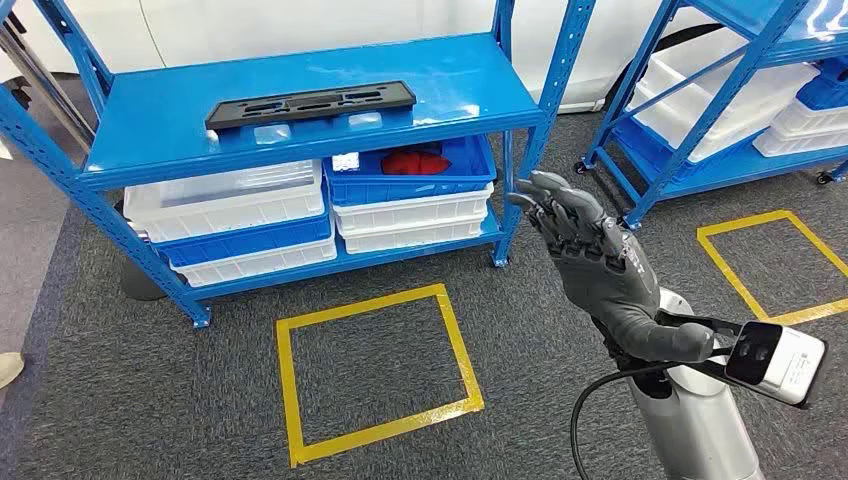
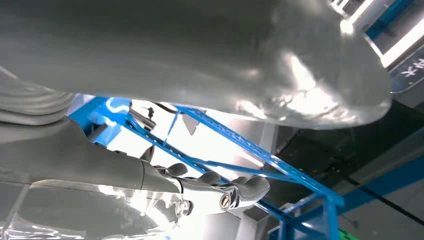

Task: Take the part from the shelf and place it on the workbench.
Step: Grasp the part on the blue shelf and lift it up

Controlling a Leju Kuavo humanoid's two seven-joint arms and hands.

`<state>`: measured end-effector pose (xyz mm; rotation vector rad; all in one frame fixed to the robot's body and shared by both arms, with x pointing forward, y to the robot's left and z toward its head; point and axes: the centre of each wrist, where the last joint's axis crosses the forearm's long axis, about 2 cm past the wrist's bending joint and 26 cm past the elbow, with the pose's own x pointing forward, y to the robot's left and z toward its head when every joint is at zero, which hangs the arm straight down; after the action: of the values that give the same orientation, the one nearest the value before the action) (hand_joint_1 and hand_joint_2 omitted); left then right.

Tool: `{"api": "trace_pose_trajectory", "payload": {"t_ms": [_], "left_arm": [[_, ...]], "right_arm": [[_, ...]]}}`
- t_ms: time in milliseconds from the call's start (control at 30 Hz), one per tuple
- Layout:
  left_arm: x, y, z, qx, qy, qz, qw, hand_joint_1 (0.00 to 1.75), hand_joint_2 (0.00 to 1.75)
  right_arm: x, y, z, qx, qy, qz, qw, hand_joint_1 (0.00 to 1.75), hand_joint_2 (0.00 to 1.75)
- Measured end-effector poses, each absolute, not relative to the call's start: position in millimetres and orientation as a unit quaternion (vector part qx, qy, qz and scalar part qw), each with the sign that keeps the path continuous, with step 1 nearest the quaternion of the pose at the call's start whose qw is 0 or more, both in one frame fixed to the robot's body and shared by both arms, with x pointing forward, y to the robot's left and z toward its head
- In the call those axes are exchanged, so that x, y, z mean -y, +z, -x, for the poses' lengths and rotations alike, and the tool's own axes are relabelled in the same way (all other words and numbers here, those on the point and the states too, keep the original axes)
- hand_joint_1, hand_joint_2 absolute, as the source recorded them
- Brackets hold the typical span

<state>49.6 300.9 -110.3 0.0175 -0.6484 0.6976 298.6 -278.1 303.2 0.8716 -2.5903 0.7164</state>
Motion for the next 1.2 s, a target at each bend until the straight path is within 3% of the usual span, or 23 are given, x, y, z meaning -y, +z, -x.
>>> {"api": "trace_pose_trajectory", "payload": {"t_ms": [1200], "left_arm": [[-303.7, -110.4, -49.0, 0.318, 0.336, -0.009, 0.887, 0.00, 0.00]], "right_arm": [[272.1, 301.9, -308.2, 0.909, 0.273, -0.279, 0.147, 0.00, 0.00]]}}
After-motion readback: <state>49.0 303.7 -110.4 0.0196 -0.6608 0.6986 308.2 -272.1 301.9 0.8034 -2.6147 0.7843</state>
